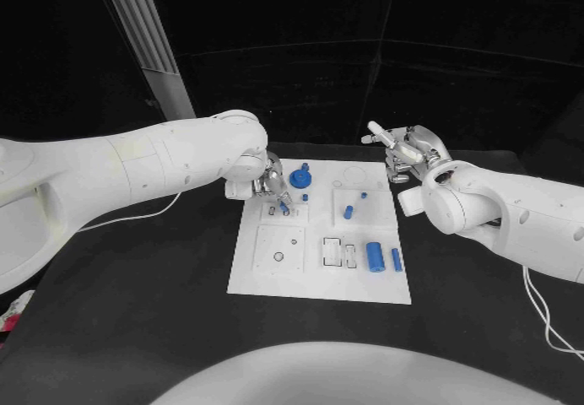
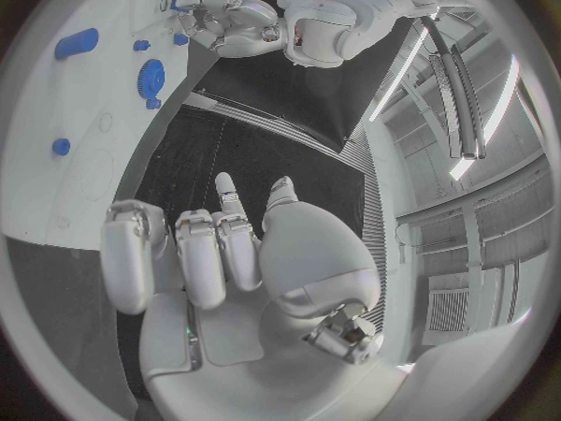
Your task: Assemble the parts on the task board
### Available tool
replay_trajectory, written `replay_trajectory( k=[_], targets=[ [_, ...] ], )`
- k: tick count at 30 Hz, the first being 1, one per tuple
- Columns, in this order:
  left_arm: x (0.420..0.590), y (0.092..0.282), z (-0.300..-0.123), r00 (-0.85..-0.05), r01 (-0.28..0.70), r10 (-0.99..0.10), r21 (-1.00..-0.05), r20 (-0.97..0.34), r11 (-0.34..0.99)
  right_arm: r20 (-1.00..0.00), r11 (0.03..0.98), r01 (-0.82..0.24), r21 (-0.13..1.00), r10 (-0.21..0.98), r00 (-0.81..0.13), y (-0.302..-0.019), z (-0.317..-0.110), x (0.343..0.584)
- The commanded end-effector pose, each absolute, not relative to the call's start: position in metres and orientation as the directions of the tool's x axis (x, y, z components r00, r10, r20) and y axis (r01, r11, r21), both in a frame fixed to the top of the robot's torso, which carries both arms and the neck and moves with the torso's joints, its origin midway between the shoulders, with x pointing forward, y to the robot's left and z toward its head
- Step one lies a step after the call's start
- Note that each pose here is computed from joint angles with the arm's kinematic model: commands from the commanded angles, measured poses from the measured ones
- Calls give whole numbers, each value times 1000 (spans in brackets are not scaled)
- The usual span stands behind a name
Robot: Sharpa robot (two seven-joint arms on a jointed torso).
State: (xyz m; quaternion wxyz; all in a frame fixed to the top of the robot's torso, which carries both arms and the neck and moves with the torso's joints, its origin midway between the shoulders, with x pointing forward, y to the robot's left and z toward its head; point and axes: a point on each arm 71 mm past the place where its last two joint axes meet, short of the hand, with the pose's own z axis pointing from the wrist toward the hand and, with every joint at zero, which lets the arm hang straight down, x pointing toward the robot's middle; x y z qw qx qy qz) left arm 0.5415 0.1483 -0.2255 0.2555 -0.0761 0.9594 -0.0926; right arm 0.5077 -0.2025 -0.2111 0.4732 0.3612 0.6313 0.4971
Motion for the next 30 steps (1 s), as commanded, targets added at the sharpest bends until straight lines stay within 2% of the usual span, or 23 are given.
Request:
replay_trajectory(
  k=[1,30],
  targets=[
    [541,148,-226,-861,-101,-189,-206,-472,973,-240,244,-23,970,927,-288,-202,-210,508],
    [541,147,-227,-851,-103,-186,-190,-491,976,-240,244,-23,970,927,-288,-202,-210,508]
  ],
)
